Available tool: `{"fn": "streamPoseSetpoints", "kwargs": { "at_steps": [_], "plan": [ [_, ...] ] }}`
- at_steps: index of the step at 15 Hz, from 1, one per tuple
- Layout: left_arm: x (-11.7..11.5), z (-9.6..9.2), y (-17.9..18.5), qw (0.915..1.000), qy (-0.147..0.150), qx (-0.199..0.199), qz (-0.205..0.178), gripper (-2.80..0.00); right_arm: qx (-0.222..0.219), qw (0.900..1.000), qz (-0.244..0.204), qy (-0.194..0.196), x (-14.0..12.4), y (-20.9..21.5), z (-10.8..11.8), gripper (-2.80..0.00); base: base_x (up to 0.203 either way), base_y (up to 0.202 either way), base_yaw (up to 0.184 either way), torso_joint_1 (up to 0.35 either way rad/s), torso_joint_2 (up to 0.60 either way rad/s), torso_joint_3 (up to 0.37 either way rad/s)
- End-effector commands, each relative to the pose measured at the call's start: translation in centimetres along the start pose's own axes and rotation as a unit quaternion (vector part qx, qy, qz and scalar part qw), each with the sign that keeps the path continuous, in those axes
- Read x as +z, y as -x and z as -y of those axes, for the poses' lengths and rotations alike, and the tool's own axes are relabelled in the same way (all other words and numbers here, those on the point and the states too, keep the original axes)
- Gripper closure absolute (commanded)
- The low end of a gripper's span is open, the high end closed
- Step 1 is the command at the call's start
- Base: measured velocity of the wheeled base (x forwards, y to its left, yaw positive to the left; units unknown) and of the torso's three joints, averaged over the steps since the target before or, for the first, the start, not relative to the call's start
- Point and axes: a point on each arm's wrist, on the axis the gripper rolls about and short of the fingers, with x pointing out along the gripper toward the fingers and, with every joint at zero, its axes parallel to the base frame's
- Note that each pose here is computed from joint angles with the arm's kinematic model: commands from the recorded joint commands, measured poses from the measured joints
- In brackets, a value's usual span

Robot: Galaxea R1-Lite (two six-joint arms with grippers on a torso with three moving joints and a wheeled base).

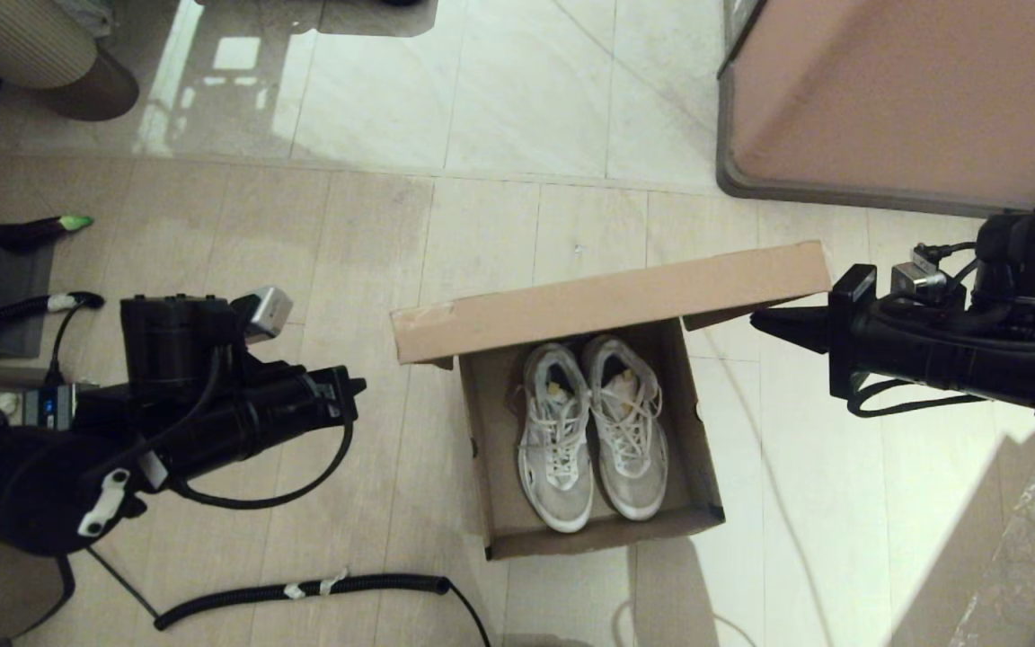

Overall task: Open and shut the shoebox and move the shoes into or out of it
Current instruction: Open the shoe box

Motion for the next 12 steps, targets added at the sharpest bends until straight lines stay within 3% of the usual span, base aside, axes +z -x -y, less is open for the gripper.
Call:
{"fn": "streamPoseSetpoints", "kwargs": {
  "at_steps": [1, 9, 12],
  "plan": [
    [0.0, 0.4, -0.2, 1.0000, -0.001, -0.009, -0.001, 0.00, 0.006, 1.000, -0.011, -0.003, 0.1, -0.4, -0.1, 0.00, 0.000, 0.000, 0.000, 0.000, 0.00, 0.000],
    [0.5, 0.7, 0.4, 0.9998, -0.003, -0.013, 0.012, 0.00, 0.028, 1.000, -0.003, 0.007, 2.9, -5.0, -0.9, 0.00, 0.000, 0.000, 0.000, 0.000, 0.00, 0.000],
    [0.8, 0.2, 1.0, 0.9997, -0.002, 0.012, 0.023, 0.00, 0.041, 0.999, 0.004, 0.025, 3.3, -5.5, -1.9, 0.00, 0.000, 0.000, 0.000, 0.000, 0.00, 0.000]
  ]
}}
